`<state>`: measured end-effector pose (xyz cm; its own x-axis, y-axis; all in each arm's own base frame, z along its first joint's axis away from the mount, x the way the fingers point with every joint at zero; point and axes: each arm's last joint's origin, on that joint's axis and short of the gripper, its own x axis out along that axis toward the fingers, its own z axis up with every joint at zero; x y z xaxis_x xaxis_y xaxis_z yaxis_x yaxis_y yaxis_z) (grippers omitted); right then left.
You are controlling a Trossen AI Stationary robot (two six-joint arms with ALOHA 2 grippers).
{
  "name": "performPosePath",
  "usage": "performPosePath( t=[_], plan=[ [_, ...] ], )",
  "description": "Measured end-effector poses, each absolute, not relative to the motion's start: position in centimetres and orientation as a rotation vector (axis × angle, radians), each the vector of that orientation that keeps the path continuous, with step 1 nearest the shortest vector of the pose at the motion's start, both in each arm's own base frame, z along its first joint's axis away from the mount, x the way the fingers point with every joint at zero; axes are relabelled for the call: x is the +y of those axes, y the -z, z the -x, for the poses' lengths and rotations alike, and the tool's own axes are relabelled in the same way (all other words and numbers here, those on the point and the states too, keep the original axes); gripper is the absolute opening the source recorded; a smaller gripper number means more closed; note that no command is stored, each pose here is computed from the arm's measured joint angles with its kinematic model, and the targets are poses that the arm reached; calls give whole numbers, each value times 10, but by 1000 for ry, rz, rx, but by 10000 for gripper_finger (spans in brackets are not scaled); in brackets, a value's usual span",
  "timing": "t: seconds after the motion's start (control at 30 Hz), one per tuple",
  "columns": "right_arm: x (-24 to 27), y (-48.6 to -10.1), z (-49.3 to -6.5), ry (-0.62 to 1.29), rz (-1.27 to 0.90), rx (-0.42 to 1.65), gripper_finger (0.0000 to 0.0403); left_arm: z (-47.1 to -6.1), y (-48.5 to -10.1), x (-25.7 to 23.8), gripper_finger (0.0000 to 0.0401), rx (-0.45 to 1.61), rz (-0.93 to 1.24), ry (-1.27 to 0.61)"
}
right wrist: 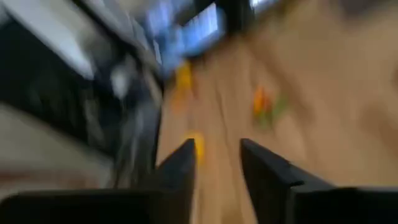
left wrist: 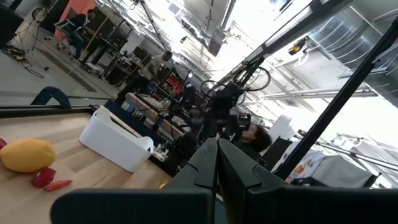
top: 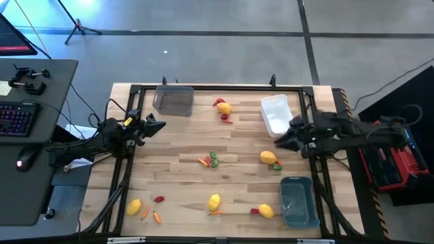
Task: Sort produce into baskets
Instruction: Put the lemon into the white bin
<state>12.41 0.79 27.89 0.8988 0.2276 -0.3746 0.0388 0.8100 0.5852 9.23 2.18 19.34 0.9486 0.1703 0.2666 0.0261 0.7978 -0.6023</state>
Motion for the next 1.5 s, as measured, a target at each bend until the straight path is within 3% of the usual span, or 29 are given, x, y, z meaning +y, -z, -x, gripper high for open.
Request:
performPosePath(
  t=[0.1,0.27,0.4,0.5,0.6,0.73,1.17,1.3,1.5],
  plan=[
    [12,-282,-144,-154,-657,704,201,-92,-193,22,1,-318,645,-78],
    [11,-276,-186,-117,-603,936,310,-92,-193,22,1,-317,645,-78],
    [5,-259,-215,-59,-547,1094,361,-92,-193,22,1,-317,645,-78],
    [1,-242,-223,30,-459,1286,374,-92,-193,22,1,-317,645,-77],
    [-1,-223,-226,163,-389,1451,375,-92,-193,22,1,-317,645,-77],
    [-1,-195,-231,311,-413,1516,375,-92,-193,22,1,-317,645,-77],
    [20,-152,-244,189,-392,1538,370,-92,-193,22,1,-317,645,-78],
    [20,-154,-246,196,-394,1505,322,-92,-193,22,1,-317,645,-77],
    [18,-179,-238,188,-376,1396,186,-92,-193,22,1,-317,645,-77]
  ],
)
